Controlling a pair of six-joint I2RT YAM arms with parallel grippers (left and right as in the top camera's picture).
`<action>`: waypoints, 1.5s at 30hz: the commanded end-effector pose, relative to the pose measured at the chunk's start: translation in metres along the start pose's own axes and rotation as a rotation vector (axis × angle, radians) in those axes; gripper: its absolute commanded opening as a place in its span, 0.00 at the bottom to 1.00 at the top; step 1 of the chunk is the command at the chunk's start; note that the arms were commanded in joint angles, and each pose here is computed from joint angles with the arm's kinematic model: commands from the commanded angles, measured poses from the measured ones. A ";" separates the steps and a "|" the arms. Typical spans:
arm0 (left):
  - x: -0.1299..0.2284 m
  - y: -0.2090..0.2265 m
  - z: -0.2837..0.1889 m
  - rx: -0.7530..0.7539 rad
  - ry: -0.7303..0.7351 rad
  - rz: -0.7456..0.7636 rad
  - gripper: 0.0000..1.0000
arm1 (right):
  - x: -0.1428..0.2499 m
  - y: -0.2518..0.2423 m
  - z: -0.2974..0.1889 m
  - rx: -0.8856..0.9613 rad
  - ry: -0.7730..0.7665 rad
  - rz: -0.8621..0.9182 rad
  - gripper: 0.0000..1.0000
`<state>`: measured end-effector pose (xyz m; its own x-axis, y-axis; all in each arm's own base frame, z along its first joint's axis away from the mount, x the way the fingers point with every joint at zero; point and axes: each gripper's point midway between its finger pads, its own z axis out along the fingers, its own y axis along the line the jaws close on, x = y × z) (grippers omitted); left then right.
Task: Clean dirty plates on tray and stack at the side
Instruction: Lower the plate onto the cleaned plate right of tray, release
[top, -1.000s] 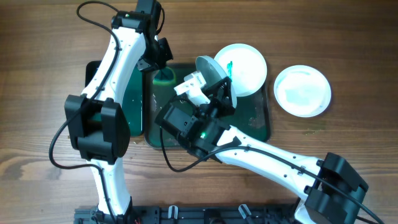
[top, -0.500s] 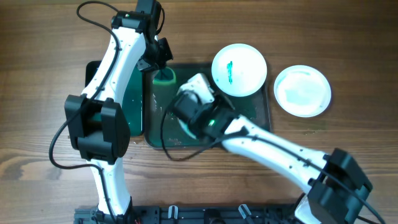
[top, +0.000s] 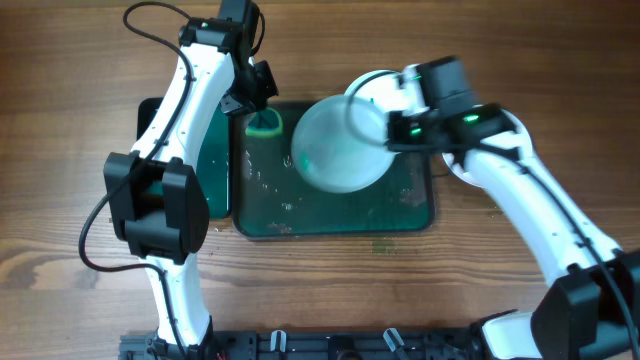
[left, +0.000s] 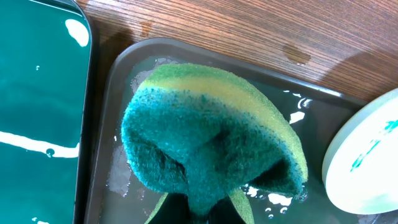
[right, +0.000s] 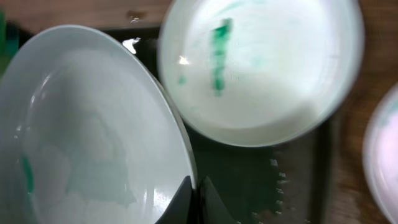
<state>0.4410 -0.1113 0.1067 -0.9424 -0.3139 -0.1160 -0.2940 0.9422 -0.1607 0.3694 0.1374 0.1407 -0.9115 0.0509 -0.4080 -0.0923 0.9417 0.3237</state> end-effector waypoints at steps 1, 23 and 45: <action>-0.003 -0.004 -0.002 0.014 -0.007 0.022 0.04 | -0.011 -0.040 -0.025 -0.042 -0.021 0.201 0.04; -0.004 -0.005 -0.002 0.018 -0.014 0.023 0.04 | 0.047 -0.271 -0.039 0.553 -0.158 0.679 0.05; -0.006 -0.006 -0.002 0.022 -0.020 0.024 0.04 | -0.044 -0.107 -0.003 0.020 -0.119 0.434 0.52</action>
<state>0.4445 -0.1121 0.1074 -0.9406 -0.3143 -0.1286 -0.2916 0.9417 -0.1680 0.4121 0.0104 0.1467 -0.7970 0.4173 -0.4367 0.2385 0.8817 0.4071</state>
